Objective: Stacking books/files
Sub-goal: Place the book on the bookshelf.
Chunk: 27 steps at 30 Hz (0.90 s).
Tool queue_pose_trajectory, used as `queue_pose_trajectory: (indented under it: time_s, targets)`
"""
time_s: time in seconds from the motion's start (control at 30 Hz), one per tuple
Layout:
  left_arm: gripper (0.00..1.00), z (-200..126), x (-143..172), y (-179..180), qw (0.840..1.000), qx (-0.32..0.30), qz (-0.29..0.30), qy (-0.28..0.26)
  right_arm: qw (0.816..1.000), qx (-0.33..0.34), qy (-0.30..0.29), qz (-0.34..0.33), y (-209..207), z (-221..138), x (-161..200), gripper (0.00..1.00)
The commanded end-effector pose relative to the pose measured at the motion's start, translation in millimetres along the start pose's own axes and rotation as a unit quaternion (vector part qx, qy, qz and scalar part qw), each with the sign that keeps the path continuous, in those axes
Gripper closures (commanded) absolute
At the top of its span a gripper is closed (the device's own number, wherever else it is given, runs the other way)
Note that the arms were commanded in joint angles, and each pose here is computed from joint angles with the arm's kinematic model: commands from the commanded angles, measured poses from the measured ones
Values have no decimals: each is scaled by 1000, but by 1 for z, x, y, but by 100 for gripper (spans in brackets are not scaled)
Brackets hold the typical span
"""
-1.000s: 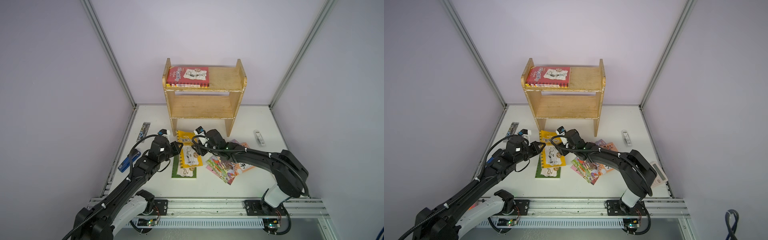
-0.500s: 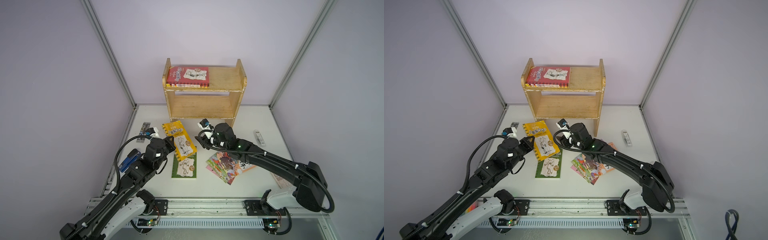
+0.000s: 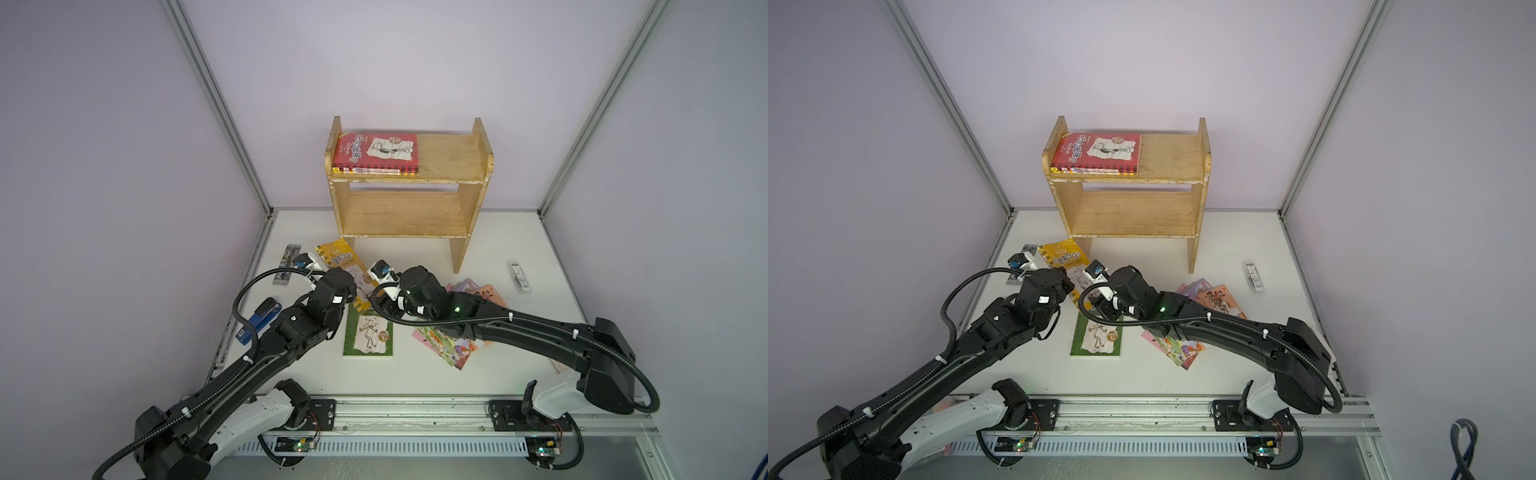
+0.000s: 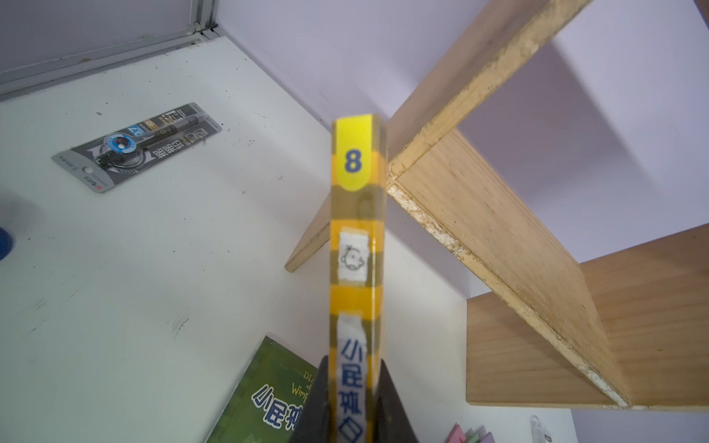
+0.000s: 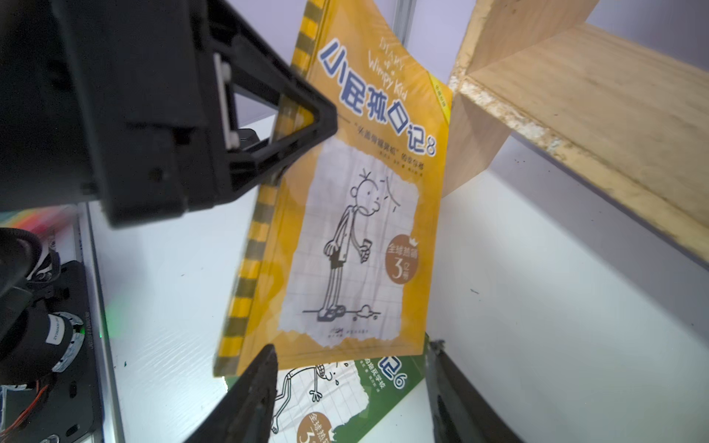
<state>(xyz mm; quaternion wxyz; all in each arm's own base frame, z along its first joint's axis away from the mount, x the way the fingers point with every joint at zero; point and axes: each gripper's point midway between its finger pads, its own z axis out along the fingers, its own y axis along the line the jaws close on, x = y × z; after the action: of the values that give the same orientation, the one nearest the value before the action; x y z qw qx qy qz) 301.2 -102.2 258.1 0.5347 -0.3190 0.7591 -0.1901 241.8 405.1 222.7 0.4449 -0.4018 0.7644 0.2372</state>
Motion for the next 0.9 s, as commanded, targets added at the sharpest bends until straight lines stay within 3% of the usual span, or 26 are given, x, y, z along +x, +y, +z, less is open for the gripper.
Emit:
queue_pose_trajectory:
  time_s: [0.0, 0.17, 0.4, 0.53, 0.87]
  targets:
    - [100, -4, -23, -8, 997, 11, -48, -52, 999, -23, -33, -8, 18, 0, -14, 39]
    - [100, -4, -27, -11, 996, 13, -61, -58, 998, -41, -49, -12, 32, 4, -20, 39]
    - [100, -7, -35, -20, 994, 25, -81, -64, 998, -15, -47, -34, 29, 26, -21, 48]
    - [100, -8, -37, -22, 993, 28, -93, -68, 997, 29, -56, -39, 20, 35, -26, 54]
    - [100, -7, -33, -19, 991, 26, -116, -60, 986, 126, -92, -62, -6, 39, -35, 56]
